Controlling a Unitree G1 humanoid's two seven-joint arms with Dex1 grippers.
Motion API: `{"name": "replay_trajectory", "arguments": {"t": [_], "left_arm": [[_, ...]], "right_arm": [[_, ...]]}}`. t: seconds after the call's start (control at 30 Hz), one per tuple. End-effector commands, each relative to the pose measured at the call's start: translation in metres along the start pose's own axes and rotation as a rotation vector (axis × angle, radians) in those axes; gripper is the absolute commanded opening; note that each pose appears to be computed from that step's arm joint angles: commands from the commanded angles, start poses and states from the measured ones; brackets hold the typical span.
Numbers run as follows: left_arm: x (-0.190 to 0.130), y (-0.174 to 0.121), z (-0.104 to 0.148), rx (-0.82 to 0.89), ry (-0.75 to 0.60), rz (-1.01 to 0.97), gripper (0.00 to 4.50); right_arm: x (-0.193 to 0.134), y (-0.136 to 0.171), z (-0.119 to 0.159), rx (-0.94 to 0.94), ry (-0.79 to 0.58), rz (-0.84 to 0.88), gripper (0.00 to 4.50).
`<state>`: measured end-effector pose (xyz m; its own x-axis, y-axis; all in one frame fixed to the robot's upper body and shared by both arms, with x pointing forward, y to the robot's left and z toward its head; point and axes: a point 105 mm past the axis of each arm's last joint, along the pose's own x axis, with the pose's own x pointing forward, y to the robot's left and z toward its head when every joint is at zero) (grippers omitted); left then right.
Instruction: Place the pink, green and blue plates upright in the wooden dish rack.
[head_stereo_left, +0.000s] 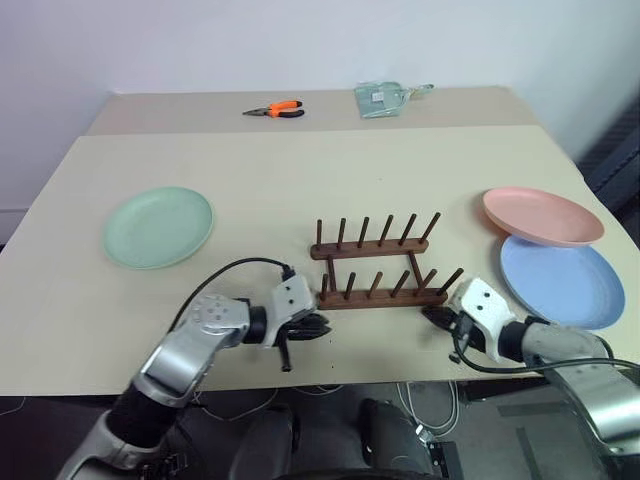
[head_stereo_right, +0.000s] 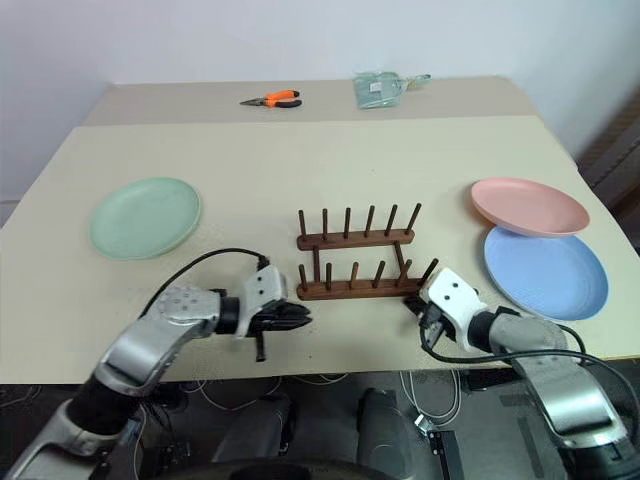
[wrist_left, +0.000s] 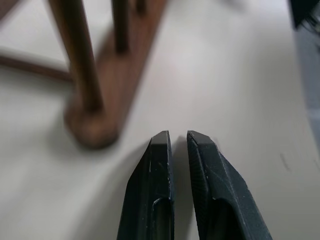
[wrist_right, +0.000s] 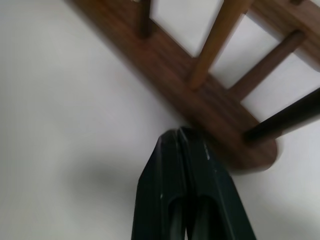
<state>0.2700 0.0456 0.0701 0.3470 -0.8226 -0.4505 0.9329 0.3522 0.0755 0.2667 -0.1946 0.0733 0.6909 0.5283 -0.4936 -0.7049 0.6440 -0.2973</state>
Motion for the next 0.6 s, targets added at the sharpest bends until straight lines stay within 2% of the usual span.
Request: {"name": "replay_trajectory", "arguments": {"t": [0.03,0.1,0.37,0.47,0.6], "left_arm": [[0.011,0.048,-0.013,-0.038,0.068,0.291,0.56],[0.015,0.063,-0.012,-0.067,0.054,0.361,0.56],[0.01,0.079,-0.014,-0.041,0.053,0.397,0.56],[0.004,0.077,-0.011,-0.017,0.033,0.386,0.49],[-0.005,0.082,-0.011,0.009,0.039,0.416,0.49]], "right_arm": [[0.018,-0.023,0.007,-0.028,-0.028,-0.111,0.0],[0.029,-0.038,0.012,-0.044,-0.035,-0.159,0.0],[0.041,-0.069,0.024,-0.093,-0.061,-0.207,0.0],[0.018,-0.075,0.038,-0.153,-0.081,-0.18,0.82],[-0.033,-0.108,0.056,-0.302,-0.047,-0.309,2.77]]}}
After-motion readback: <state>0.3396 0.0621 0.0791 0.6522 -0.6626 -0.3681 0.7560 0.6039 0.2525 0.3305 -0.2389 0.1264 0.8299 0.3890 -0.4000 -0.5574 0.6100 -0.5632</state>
